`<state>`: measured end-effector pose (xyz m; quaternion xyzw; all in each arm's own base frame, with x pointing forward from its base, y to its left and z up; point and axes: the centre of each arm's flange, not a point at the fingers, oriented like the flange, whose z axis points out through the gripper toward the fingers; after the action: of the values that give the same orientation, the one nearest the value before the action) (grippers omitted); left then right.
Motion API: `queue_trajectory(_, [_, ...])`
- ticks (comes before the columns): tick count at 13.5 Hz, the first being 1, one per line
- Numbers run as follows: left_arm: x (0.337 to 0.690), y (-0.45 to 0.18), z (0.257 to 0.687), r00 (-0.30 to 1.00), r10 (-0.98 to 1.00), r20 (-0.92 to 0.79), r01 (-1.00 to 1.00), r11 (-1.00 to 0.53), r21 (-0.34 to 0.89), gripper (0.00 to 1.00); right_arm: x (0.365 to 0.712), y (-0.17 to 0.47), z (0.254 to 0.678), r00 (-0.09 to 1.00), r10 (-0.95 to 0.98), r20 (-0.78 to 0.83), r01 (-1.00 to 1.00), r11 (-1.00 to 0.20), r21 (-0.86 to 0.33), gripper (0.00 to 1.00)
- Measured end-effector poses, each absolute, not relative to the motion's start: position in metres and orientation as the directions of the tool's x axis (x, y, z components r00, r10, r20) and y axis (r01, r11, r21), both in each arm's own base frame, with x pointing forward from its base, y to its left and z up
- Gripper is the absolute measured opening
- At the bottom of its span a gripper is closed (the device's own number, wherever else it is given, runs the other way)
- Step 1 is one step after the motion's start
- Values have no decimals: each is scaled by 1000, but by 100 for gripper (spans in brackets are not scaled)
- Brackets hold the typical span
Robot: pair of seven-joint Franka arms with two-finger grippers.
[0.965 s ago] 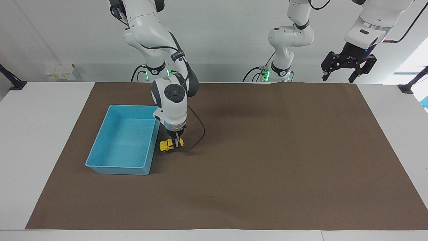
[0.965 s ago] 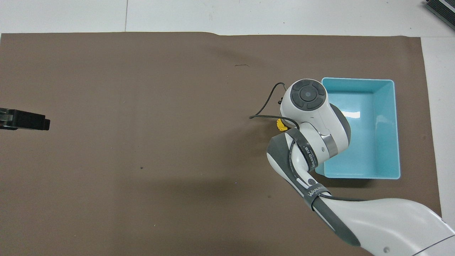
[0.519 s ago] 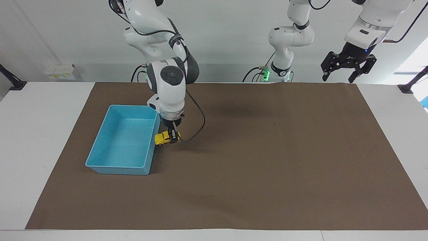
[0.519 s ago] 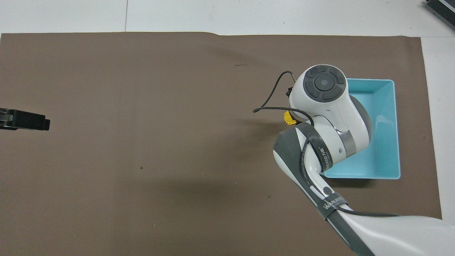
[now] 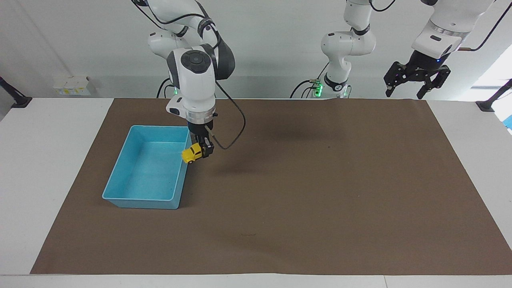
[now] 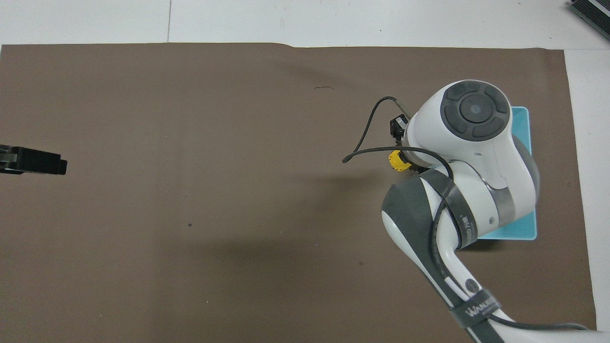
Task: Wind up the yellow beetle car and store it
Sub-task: 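Lift the car with the right gripper and carry it over the box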
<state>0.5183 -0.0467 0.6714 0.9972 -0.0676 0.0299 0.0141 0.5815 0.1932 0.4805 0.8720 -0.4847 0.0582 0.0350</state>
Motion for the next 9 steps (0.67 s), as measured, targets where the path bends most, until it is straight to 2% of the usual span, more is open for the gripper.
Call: queue_trajectory(9, [518, -47, 671, 989, -134, 61, -135, -991, 24, 100, 593, 91, 503, 801, -595, 71, -598, -800, 45, 50])
